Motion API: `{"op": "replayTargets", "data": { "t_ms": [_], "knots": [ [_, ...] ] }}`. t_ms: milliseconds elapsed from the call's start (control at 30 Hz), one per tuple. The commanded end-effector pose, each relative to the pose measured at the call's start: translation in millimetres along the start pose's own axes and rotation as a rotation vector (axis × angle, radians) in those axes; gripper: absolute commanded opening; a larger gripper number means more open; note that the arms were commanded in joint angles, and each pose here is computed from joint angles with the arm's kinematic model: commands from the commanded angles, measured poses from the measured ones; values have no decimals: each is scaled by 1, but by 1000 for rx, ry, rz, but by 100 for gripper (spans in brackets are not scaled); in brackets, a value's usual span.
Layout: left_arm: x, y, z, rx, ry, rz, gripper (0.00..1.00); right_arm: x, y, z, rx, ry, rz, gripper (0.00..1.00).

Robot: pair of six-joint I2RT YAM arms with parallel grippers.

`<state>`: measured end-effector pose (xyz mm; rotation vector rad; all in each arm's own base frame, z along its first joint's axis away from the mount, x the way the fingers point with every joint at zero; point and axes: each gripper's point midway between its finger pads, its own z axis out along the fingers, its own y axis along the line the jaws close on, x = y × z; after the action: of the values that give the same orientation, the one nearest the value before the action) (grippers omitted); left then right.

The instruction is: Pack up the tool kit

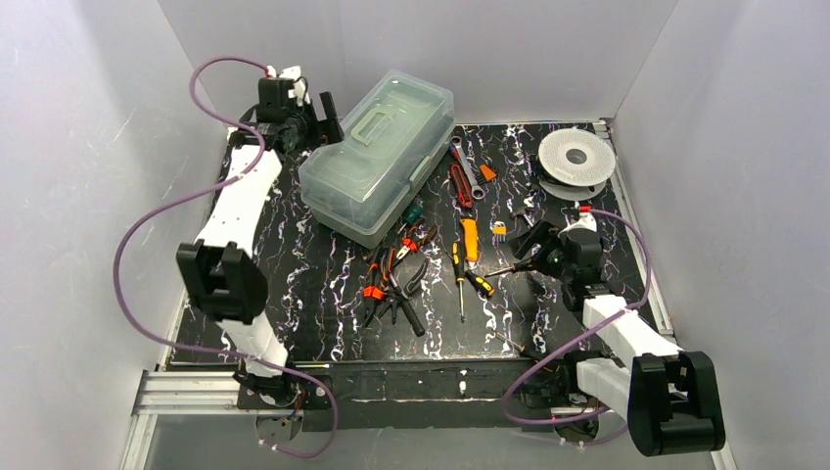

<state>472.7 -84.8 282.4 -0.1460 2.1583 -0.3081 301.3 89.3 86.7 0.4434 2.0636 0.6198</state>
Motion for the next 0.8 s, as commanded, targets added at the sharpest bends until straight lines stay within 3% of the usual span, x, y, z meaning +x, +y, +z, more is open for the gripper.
{"op": "replayTargets", "data": {
  "t_ms": [0, 167, 333, 433, 600, 767],
  "knots": [
    [-9, -22, 11, 118, 50, 55, 98, -16, 39, 6, -141, -8, -76, 91],
    [-29, -26, 27, 180, 37, 41, 98, -2, 89, 23, -273, 103, -146, 90],
    [-42, -23, 33, 206, -22, 53, 98, -21, 148, 45, -355, 138, -151, 89],
    [-54, -31, 47, 305, -46, 33, 98, -39, 181, 60, -370, 152, -153, 89],
    [-51, -42, 88, 404, 26, -32, 98, -67, 221, 89, -327, 119, -76, 89],
    [-39, -55, 110, 518, 55, -116, 98, -62, 276, 120, -401, 147, -41, 91]
  ]
}}
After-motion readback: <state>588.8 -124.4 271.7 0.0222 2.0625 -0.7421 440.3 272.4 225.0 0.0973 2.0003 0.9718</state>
